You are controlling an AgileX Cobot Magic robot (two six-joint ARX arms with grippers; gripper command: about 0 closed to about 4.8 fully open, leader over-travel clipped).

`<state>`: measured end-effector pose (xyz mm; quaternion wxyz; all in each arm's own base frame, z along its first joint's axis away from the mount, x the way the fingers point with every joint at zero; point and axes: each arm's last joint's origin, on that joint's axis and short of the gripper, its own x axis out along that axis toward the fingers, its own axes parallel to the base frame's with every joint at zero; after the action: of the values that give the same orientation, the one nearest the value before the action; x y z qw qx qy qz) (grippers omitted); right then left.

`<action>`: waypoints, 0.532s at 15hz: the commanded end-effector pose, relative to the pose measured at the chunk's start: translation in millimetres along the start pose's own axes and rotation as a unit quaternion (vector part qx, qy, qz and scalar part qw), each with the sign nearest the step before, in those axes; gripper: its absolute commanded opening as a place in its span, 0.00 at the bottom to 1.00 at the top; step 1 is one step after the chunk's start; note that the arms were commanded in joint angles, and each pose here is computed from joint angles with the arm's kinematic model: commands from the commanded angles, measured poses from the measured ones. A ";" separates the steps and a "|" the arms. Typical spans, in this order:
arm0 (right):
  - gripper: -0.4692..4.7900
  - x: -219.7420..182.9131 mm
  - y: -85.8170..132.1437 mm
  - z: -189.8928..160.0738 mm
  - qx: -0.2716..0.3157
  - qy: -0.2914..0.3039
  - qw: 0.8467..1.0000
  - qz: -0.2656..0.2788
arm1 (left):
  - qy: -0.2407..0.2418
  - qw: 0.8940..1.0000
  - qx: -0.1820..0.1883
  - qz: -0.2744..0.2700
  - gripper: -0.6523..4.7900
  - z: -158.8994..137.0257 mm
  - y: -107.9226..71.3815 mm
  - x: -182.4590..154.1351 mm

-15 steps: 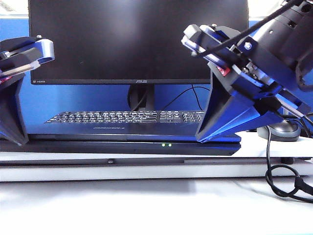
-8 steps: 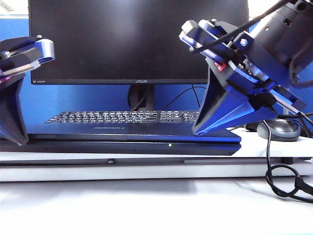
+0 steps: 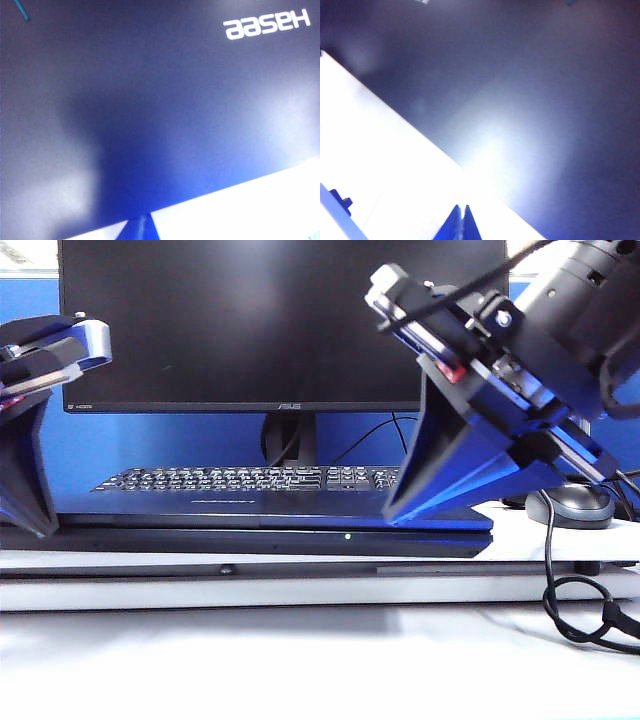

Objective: Open the lid of the black laptop.

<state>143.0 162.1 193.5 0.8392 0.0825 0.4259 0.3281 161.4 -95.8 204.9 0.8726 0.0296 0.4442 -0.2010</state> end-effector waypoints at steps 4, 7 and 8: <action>0.09 -1.1 0.0 3.3 -0.007 -0.022 0.999 -0.023 | -0.027 1.000 0.002 0.001 0.11 5.5 -0.8 -0.6; 0.09 -1.1 -0.1 3.2 -0.014 -0.021 0.999 -0.024 | -0.028 1.000 0.002 0.001 0.11 5.7 -0.8 -0.6; 0.09 -1.1 -0.5 3.4 -0.014 -0.021 0.999 -0.024 | -0.028 1.000 0.002 0.001 0.11 5.7 -0.8 -0.6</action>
<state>144.2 161.0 193.2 0.8533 0.0669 0.4139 0.3099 161.4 -95.8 204.9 0.8727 0.0296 0.4440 -0.2011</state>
